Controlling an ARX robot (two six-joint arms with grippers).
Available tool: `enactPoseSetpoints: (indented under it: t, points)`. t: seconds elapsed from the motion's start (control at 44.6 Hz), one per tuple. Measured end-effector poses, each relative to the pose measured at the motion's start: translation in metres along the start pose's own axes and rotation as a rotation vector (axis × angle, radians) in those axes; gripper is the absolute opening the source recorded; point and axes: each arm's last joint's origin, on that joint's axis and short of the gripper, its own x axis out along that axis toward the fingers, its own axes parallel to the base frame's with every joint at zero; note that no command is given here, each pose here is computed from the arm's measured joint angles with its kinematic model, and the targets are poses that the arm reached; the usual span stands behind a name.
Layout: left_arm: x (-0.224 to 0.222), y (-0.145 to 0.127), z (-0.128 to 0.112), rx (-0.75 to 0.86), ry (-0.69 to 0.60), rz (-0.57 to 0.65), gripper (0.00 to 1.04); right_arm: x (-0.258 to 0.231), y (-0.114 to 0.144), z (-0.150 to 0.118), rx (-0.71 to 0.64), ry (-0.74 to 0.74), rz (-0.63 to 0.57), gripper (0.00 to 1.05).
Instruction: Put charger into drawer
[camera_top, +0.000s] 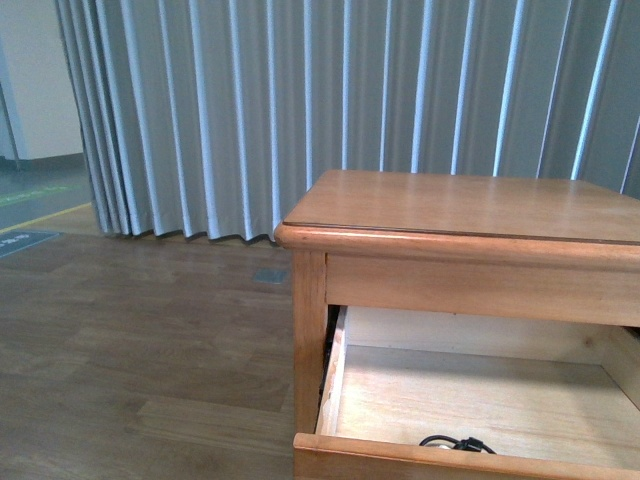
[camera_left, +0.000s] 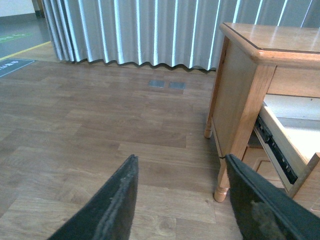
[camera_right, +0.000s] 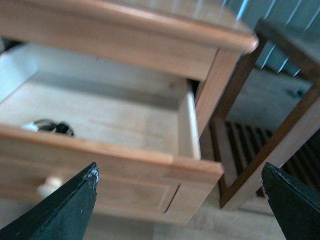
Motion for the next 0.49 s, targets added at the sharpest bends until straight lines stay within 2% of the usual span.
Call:
enactPoseSetpoints:
  t: [0.179, 0.269, 0.493]
  points:
    - [0.000, 0.000, 0.000, 0.000, 0.000, 0.000, 0.82, 0.017, 0.009, -0.005, -0.003, 0.181, 0.102, 0.96]
    - [0.000, 0.000, 0.000, 0.000, 0.000, 0.000, 0.99, 0.030, 0.017, -0.008, -0.003, 0.255, 0.167, 0.96]
    - [0.000, 0.000, 0.000, 0.002, 0.000, 0.000, 0.99, 0.062, 0.031, -0.007, 0.037, 0.383, 0.305, 0.96]
